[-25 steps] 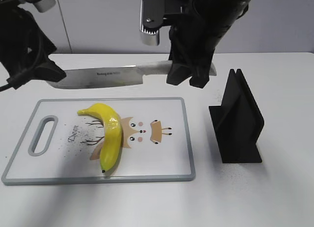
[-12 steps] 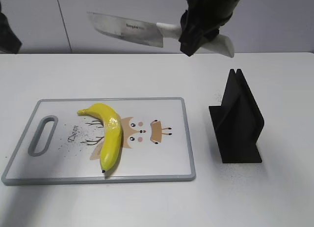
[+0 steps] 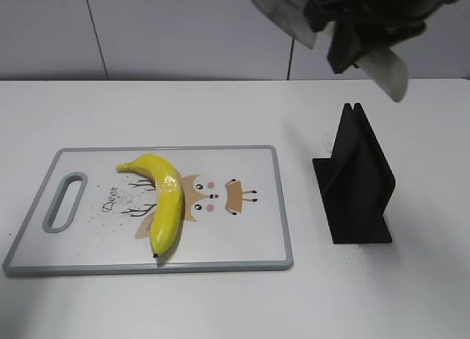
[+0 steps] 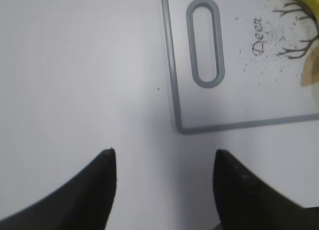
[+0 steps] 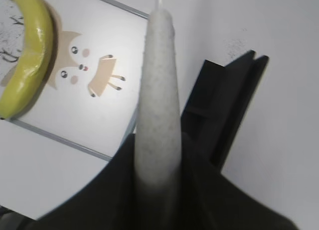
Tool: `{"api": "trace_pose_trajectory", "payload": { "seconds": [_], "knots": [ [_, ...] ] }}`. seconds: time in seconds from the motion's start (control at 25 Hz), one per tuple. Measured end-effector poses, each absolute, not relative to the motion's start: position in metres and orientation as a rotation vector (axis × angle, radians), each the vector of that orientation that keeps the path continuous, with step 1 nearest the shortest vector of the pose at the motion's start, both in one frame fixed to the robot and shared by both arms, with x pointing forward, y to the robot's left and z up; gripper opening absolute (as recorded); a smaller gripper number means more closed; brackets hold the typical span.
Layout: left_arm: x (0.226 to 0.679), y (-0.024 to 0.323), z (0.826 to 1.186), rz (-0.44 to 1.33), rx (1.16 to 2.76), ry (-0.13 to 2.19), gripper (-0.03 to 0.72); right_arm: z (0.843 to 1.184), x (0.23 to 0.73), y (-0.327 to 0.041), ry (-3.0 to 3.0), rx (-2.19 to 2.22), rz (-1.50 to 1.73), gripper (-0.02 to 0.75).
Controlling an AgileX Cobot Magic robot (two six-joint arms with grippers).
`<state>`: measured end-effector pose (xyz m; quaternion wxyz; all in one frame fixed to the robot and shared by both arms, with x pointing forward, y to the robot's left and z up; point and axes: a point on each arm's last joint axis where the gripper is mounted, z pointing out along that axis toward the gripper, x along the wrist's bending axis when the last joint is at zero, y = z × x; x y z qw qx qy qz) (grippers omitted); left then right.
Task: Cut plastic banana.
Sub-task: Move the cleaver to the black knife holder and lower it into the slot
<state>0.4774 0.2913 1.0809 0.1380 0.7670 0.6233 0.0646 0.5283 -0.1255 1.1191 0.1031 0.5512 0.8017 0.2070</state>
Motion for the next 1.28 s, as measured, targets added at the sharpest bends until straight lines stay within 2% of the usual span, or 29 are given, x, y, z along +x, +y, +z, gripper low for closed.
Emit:
{"api": "trace_pose_trajectory", "payload": {
  "seconds": [0.24, 0.36, 0.68, 1.28],
  "knots": [
    [0.425, 0.291, 1.082, 0.273, 2.171, 1.765, 0.588, 1.108, 0.508, -0.194, 2.119, 1.923, 0.560, 0.157],
    [0.399, 0.291, 1.084, 0.340, 2.137, 1.732, 0.588, 1.101, 0.499, -0.212, 2.061, 2.011, 0.556, 0.157],
    [0.332, 0.292, 1.083, 0.598, 2.014, 1.611, 0.587, 1.069, 0.488, -0.207, 2.093, 2.168, 0.591, 0.157],
    [0.244, 0.291, 1.048, 0.863, 1.817, 1.415, 0.579, 1.024, 0.497, -0.206, 2.117, 2.207, 0.463, 0.157]
  ]
}}
